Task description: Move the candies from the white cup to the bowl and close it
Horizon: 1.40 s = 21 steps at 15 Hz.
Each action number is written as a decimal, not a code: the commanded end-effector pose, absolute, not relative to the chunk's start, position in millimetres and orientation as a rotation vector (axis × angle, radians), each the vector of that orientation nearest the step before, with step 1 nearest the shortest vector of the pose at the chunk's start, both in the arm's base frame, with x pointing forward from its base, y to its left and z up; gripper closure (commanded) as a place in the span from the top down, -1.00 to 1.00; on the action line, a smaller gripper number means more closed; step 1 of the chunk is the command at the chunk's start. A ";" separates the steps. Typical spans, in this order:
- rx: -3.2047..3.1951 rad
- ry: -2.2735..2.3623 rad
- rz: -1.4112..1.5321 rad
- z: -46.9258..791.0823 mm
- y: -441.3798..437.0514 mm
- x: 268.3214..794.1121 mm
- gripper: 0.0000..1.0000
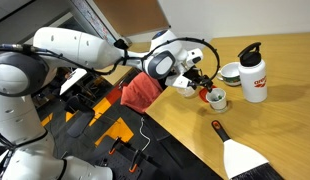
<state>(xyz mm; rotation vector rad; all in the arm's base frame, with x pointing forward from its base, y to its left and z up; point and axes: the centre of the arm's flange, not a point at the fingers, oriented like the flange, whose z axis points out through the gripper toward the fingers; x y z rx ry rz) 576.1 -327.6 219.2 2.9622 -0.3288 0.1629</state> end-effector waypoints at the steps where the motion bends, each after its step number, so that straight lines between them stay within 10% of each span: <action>1: 3.002 -0.343 0.203 203.8 -339.1 584.5 1.00; 13: 3.048 -0.363 0.183 171.7 -345.5 607.1 0.98; 14: 3.045 -0.363 0.175 167.8 -345.3 608.7 0.48; 21: 3.037 -0.365 0.155 158.5 -344.1 615.6 -0.34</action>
